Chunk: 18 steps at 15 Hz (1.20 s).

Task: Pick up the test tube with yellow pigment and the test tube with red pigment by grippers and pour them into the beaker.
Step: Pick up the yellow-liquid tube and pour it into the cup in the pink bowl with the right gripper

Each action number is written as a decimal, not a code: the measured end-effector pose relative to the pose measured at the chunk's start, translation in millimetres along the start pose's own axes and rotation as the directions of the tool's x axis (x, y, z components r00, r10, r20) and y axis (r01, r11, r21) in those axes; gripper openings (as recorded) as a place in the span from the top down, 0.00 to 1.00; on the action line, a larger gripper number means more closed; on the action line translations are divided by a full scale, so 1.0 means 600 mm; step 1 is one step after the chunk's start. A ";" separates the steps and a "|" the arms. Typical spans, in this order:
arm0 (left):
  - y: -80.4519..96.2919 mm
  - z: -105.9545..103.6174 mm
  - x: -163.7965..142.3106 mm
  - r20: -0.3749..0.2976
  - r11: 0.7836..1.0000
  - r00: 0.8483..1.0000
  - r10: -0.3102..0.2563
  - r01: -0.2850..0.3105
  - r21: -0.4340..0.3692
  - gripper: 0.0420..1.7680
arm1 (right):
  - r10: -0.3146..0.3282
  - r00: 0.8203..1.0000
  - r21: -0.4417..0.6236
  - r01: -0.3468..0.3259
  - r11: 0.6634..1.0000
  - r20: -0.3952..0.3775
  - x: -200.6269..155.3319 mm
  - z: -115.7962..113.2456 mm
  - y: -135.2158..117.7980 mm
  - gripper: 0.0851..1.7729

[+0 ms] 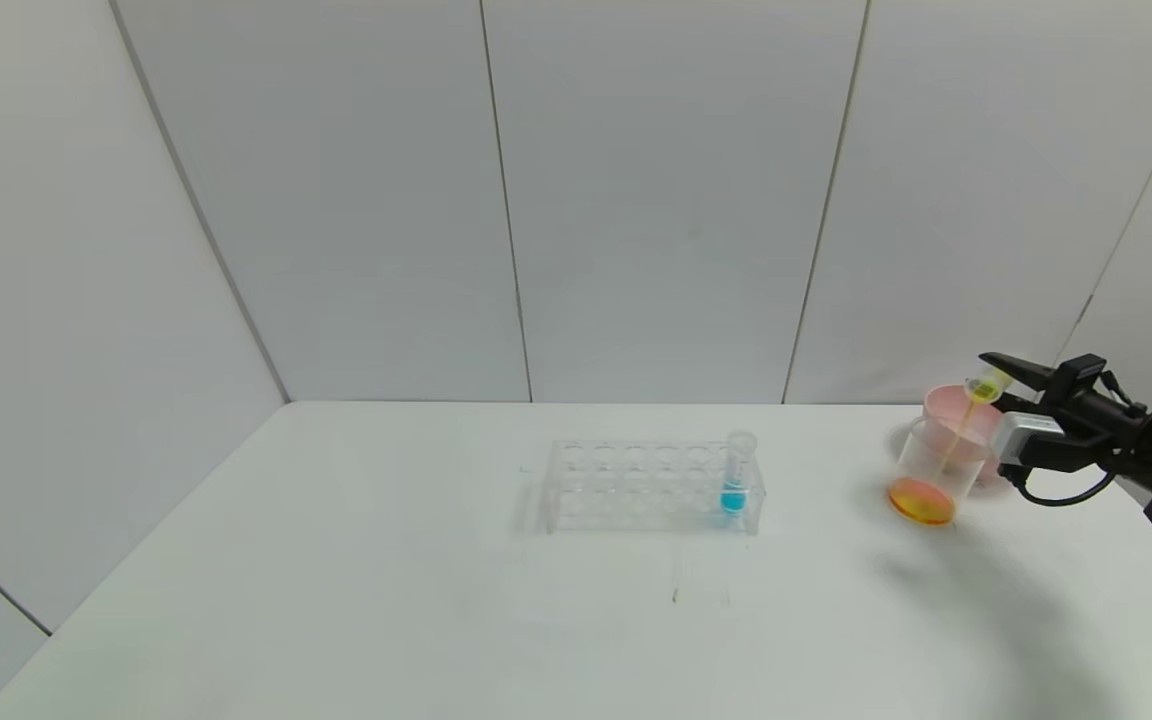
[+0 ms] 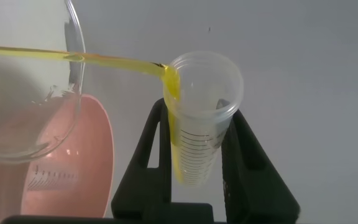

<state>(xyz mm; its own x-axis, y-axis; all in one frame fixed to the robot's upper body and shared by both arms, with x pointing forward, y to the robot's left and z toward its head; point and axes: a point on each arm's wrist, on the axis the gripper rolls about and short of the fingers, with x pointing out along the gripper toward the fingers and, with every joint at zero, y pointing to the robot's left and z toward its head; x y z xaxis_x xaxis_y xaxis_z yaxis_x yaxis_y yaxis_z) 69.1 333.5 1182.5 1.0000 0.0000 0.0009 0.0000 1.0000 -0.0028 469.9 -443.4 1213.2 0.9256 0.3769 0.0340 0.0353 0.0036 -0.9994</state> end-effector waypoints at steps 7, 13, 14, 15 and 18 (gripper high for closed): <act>0.000 0.000 0.000 0.000 1.000 1.000 0.000 0.000 0.000 0.00 | -0.006 1.000 -0.048 0.006 0.999 -0.007 0.007 0.004 0.000 0.74; 0.000 0.000 0.000 0.000 1.000 1.000 0.000 0.000 0.000 0.00 | -0.013 0.999 -0.089 0.011 0.996 -0.029 0.008 0.004 0.000 0.74; 0.000 0.000 0.000 0.000 1.000 1.000 0.000 0.000 0.000 0.00 | -0.020 0.999 -0.111 0.016 0.994 -0.030 0.008 0.003 -0.001 0.74; 0.000 0.000 0.000 0.000 1.000 1.000 0.000 0.000 0.000 0.00 | -0.026 0.999 -0.139 0.021 0.990 -0.035 0.008 0.003 -0.002 0.74; 0.000 0.000 0.000 0.000 1.000 1.000 0.000 0.000 0.000 0.00 | -0.048 0.996 -0.182 0.034 0.983 -0.075 0.007 0.003 -0.003 0.74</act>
<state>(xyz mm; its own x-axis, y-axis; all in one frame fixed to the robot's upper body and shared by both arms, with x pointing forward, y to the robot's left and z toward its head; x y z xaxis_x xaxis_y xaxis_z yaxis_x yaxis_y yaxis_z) 69.1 333.5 1182.5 1.0000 0.0000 0.0009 0.0000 1.0000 -0.0023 473.0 -440.4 1215.4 0.9484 0.3061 0.0830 0.1348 -0.1523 -0.9791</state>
